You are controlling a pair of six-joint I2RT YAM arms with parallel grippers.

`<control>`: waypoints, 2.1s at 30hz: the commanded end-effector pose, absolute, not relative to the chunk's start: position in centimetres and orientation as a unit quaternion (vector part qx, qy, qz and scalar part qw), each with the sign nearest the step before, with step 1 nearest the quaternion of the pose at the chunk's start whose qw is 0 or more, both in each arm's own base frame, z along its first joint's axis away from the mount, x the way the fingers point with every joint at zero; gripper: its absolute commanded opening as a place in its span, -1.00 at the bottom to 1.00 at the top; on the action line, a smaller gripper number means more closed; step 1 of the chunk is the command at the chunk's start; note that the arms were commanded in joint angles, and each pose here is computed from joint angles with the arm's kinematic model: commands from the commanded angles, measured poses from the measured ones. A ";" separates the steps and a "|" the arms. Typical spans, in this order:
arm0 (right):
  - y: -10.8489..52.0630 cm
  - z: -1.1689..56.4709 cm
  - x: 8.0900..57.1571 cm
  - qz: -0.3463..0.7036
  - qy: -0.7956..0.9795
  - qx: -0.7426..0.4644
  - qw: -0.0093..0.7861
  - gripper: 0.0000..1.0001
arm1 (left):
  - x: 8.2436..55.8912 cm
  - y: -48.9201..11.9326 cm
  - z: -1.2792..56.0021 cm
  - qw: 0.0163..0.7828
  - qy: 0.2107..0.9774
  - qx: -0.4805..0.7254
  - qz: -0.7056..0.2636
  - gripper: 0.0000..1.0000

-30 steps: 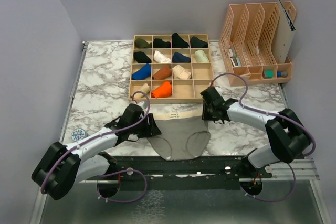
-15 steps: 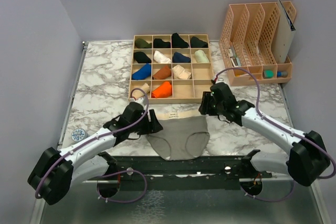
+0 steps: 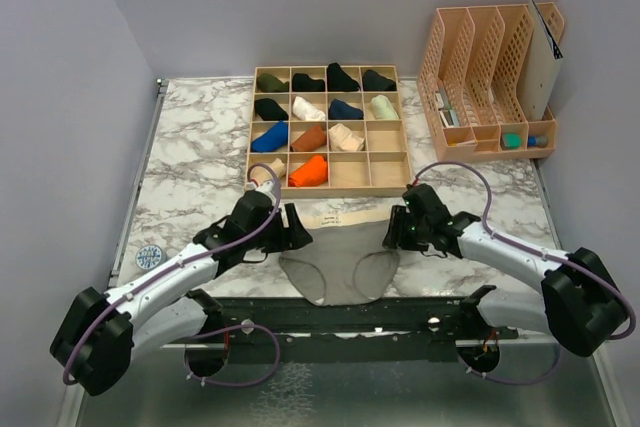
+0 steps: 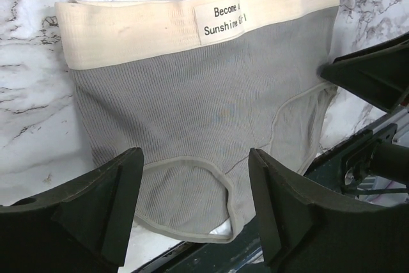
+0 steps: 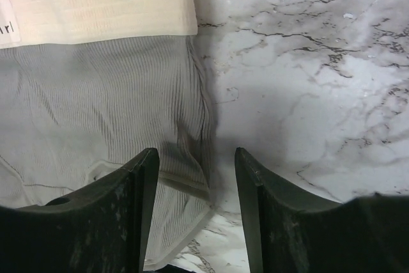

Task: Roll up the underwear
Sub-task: Fold the underwear at the center of the board.

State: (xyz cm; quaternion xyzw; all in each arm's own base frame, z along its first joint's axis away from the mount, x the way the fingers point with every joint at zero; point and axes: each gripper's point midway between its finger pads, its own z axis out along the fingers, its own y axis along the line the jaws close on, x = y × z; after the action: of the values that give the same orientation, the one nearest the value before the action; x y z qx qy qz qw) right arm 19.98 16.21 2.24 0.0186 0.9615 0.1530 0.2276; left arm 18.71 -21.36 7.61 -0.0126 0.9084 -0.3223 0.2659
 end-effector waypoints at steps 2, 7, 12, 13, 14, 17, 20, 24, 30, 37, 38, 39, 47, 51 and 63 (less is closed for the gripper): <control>17.0 0.9 19.4 0.172 0.964 0.029 0.200 0.07 | 18.4 -20.5 7.7 0.272 0.911 -0.025 -0.308 0.46; 16.4 -0.8 18.7 0.155 0.971 0.044 0.179 -0.16 | 18.2 -20.0 7.7 0.273 0.913 -0.026 -0.302 0.46; 16.1 -1.1 18.6 0.148 0.972 0.041 0.179 -0.45 | 17.9 -19.6 7.4 0.271 0.916 -0.029 -0.294 0.46; 16.1 -0.9 18.8 0.147 0.971 0.041 0.185 -0.53 | 17.9 -19.6 7.4 0.272 0.916 -0.030 -0.294 0.46; 16.1 -0.6 19.1 0.146 0.970 0.039 0.192 -0.59 | 17.9 -19.5 7.3 0.272 0.916 -0.031 -0.293 0.46; 16.3 0.9 20.2 0.145 0.966 0.025 0.214 -0.72 | 18.0 -19.4 7.4 0.275 0.916 -0.033 -0.291 0.46; 15.8 2.7 21.5 0.130 0.960 0.022 0.247 -0.91 | 18.1 -19.2 7.6 0.279 0.916 -0.035 -0.288 0.46; 13.9 4.1 22.5 0.072 0.961 0.026 0.268 -0.96 | 18.1 -19.0 7.6 0.282 0.916 -0.038 -0.283 0.46; 12.9 4.7 22.8 0.030 0.966 0.021 0.255 -0.99 | 18.1 -19.0 8.1 0.286 0.913 -0.046 -0.288 0.49; 16.8 8.2 23.3 0.126 0.958 -0.004 0.257 -1.00 | 18.7 -18.6 8.8 0.302 0.909 -0.055 -0.281 0.58; 17.3 8.5 23.3 0.132 0.957 -0.006 0.258 -1.00 | 18.8 -18.6 8.9 0.303 0.909 -0.056 -0.280 0.59; 17.7 8.7 23.3 0.132 0.957 -0.009 0.258 -0.99 | 18.8 -18.6 8.9 0.304 0.909 -0.056 -0.279 0.59; 22.4 8.9 22.3 0.080 0.963 -0.043 0.255 -1.00 | 19.1 -18.5 9.4 0.311 0.906 -0.062 -0.279 0.66; 25.7 9.2 21.4 0.065 0.963 -0.064 0.255 -1.00 | 19.5 -18.1 9.2 0.317 0.903 -0.096 -0.273 0.68; 36.4 7.7 18.6 0.085 0.961 -0.116 0.236 -0.88 | 19.9 -15.0 9.1 0.330 0.892 -0.194 -0.239 0.73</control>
State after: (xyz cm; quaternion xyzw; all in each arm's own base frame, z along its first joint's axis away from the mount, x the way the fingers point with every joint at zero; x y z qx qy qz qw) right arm 18.85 34.74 8.34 -0.1277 0.9585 0.0936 0.2373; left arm 19.68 -17.08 9.36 -0.1423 0.8957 -0.2709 0.3227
